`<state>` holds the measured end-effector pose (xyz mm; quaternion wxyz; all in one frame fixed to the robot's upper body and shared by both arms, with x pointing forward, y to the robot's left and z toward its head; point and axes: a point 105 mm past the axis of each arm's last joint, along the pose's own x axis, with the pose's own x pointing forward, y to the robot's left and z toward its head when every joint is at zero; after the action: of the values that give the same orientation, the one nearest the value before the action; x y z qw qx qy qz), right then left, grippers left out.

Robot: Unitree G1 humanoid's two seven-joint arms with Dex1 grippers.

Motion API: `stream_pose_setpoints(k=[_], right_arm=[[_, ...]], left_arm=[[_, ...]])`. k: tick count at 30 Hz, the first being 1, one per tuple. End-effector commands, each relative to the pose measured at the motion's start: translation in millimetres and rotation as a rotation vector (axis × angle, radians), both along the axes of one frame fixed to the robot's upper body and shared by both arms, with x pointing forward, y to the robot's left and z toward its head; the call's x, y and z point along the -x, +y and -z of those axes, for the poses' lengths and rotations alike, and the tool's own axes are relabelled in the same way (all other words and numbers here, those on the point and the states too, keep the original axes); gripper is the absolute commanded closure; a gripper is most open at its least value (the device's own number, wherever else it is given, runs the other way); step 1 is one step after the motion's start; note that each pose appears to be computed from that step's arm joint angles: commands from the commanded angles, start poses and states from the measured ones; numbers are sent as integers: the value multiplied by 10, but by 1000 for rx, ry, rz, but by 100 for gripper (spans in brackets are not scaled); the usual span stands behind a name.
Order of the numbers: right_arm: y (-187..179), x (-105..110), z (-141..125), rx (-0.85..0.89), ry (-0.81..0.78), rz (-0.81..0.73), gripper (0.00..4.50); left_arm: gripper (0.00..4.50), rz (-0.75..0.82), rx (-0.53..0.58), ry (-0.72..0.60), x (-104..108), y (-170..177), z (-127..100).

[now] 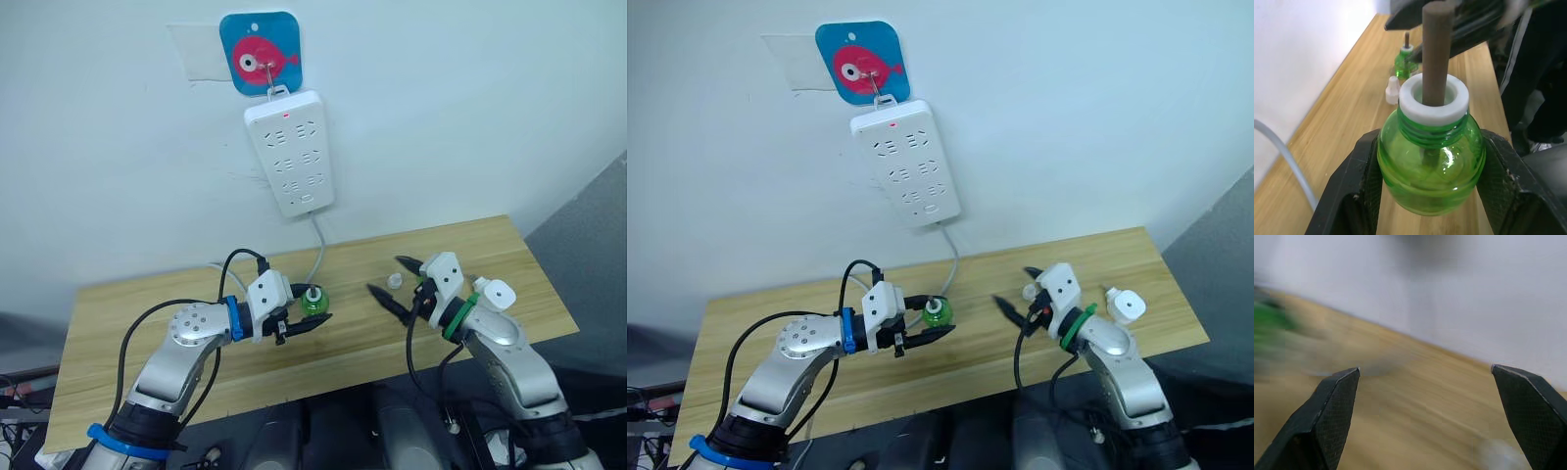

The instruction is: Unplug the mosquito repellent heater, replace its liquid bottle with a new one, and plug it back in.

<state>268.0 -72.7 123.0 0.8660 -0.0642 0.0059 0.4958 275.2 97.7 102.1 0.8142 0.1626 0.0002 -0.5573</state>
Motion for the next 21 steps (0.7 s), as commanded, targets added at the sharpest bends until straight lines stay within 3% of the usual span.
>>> stream_pose_setpoints(k=[1,7,12,21], right_arm=[[264,312,-133,-50,57,-224,1],[440,175,-311,-71,40,-248,1],[504,95,-286,-42,5,-246,127],[586,34,-246,-18,-25,-239,127]], left_arm=[[227,47,13,-70,6,-24,-105],[227,85,0,-87,-7,-38,-94],[227,82,12,-99,-30,-56,-126],[227,93,27,-104,-52,-117,-156]])
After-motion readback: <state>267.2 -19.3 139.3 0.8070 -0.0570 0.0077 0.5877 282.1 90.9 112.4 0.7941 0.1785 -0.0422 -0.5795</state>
